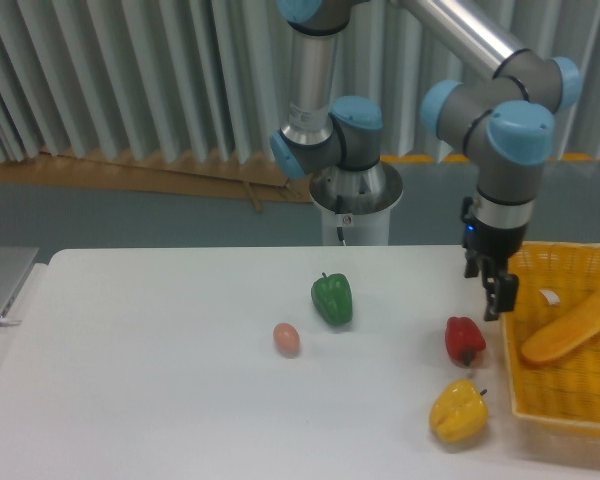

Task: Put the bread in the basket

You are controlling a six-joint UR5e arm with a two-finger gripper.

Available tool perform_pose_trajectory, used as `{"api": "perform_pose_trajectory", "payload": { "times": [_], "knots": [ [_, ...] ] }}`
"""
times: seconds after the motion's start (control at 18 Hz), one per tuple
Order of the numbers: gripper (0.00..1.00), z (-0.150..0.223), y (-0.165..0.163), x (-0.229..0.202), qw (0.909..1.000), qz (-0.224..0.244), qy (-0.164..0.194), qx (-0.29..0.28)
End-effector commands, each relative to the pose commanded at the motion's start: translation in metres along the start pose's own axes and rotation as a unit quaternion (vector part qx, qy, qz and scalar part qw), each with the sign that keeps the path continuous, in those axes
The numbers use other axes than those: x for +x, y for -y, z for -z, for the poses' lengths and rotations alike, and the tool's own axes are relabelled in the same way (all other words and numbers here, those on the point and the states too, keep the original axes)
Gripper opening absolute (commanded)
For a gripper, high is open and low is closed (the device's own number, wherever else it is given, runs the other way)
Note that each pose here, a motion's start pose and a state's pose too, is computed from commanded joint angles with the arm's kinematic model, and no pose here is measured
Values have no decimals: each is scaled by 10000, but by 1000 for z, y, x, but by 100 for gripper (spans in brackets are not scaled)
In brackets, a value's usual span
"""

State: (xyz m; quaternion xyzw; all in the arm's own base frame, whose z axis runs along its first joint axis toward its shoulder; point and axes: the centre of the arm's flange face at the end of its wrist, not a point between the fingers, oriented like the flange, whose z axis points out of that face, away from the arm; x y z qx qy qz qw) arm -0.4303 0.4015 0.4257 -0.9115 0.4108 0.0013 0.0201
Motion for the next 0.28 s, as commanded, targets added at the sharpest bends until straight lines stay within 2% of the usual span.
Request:
{"api": "perform_pose_trajectory", "payload": {
  "times": [0.28],
  "knots": [
    [100,11,10,13,10000,24,-17,6]
  ]
}}
